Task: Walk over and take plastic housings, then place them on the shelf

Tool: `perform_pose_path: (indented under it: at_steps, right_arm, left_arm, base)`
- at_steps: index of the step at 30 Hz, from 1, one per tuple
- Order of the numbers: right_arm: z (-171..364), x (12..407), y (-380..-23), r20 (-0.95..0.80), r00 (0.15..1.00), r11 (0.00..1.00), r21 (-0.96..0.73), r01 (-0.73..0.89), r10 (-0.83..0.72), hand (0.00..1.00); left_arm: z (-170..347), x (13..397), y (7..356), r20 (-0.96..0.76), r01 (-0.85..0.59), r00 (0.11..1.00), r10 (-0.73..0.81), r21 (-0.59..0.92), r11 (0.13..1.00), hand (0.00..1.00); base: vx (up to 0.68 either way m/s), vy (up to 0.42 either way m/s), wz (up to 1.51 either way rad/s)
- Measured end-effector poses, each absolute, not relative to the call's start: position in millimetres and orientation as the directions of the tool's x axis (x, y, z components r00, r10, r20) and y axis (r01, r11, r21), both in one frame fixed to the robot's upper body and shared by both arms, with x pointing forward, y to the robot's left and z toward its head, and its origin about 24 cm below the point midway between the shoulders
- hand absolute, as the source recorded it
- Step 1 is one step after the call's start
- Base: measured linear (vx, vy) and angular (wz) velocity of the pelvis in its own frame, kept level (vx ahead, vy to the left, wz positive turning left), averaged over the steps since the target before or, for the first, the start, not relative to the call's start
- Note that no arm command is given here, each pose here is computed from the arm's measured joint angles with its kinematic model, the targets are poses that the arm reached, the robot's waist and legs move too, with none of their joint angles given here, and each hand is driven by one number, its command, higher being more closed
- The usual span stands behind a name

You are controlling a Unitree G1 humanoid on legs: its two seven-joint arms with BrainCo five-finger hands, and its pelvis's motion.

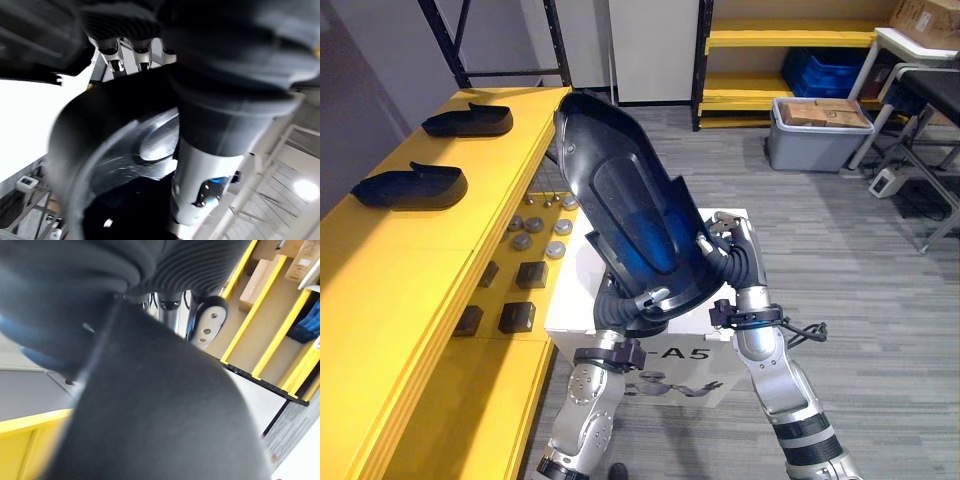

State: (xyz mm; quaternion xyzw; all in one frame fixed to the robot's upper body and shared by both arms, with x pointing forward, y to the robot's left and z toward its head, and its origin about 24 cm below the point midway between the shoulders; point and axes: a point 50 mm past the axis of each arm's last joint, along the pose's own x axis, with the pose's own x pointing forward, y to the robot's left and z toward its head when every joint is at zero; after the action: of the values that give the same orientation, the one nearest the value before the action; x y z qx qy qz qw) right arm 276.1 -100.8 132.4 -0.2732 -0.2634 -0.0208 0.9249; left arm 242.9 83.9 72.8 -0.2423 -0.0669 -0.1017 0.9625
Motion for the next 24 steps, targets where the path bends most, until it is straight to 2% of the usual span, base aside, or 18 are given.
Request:
perform_pose_path:
  at_steps: [1, 3, 4, 13, 16, 20, 24]
  right_arm:
    - [129, 277, -100, 0.487, 0.866, 0.845, -0.505, 0.175, 0.112, 1.00]
    - [127, 277, -100, 0.480, 0.869, 0.842, -0.512, 0.170, 0.116, 1.00]
    - [126, 277, -100, 0.474, 0.871, 0.835, -0.525, 0.165, 0.126, 0.00]
    - [101, 265, -99, 0.401, 0.893, 0.802, -0.592, 0.081, 0.206, 0.00]
    - [93, 261, -101, 0.363, 0.906, 0.822, -0.569, 0.033, 0.215, 0.00]
    - [79, 254, -108, 0.279, 0.939, 0.874, -0.484, -0.044, 0.202, 0.00]
    - [94, 256, -120, 0.316, 0.935, 0.936, -0.350, -0.042, 0.160, 0.00]
  left_arm:
    - [70, 243, 84, 0.160, 0.224, 0.973, -0.167, -0.477, 0.850, 1.00]
    - [67, 243, 84, 0.144, 0.221, 0.974, -0.172, -0.483, 0.847, 1.00]
    - [64, 243, 84, 0.126, 0.216, 0.976, -0.177, -0.491, 0.844, 1.00]
    - [50, 245, 94, 0.032, 0.136, 0.990, -0.136, -0.442, 0.887, 1.00]
    - [51, 247, 100, 0.039, 0.114, 0.993, -0.108, -0.360, 0.926, 1.00]
    - [58, 250, 105, 0.097, 0.079, 0.993, -0.063, -0.167, 0.983, 1.00]
    - [67, 251, 102, 0.144, 0.061, 0.989, -0.045, -0.111, 0.992, 1.00]
  base:
    - [0.00, 0.000, 0.00]
    - [0.00, 0.000, 0.00]
    - [0.00, 0.000, 0.00]
    - [0.00, 0.000, 0.00]
    - [-0.01, 0.001, 0.00]
    - [0.00, 0.000, 0.00]
    - [-0.01, 0.001, 0.00]
